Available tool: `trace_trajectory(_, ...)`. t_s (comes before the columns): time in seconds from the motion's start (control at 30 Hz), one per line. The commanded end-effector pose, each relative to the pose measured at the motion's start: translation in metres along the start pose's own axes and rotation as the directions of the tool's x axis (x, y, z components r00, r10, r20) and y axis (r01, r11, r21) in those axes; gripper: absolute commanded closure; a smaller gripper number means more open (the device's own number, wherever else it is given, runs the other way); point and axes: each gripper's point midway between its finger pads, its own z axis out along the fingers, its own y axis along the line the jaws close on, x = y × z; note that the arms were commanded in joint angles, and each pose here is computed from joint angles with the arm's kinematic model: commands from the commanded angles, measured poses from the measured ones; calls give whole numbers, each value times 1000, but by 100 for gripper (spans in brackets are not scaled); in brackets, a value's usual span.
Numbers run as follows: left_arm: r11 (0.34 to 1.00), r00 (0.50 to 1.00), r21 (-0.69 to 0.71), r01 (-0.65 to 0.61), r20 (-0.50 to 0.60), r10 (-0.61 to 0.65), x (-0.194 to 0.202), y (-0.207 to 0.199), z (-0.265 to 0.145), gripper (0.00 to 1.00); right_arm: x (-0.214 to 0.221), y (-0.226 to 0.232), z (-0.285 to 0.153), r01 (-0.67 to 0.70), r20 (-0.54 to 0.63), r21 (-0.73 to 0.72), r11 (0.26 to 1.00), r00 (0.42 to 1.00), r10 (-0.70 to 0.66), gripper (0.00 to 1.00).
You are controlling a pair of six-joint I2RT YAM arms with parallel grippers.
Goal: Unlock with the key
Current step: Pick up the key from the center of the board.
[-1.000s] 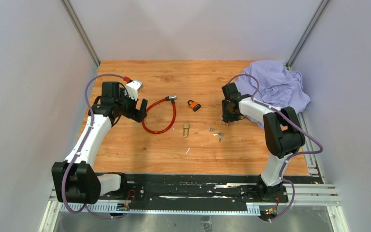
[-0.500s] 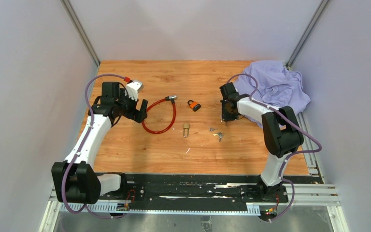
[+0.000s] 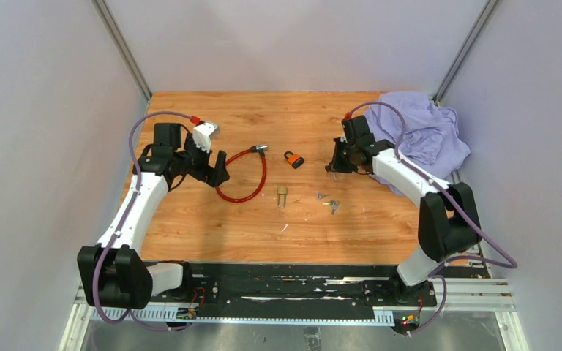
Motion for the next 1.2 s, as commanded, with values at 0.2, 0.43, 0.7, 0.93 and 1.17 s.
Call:
trace_trajectory(0.2, 970, 986, 177, -169, 48, 162, -26, -72, -7, 1, -3, 105, -60, -173, -22, -466, 868, 983, 185, 99)
trace_trajectory(0.43, 929, 979, 312, -201, 75, 187, -34, -111, -9, 4, 5, 168, -94, -152, -87, -691, 707, 988, 127, 99)
trace_trajectory(0.7, 886, 992, 447, -124, 49, 114, -35, -147, -10, 14, 29, 214, -103, -213, -139, -701, 681, 977, 162, 99)
trace_trajectory(0.93, 834, 999, 550, 26, 7, -36, -43, -171, -22, 30, 33, 248, -105, -255, -148, -740, 622, 965, 218, 99)
trace_trajectory(1.17, 840, 997, 537, 75, -10, -83, -48, -171, -24, 41, 28, 257, -110, -306, -176, -761, 572, 946, 272, 100)
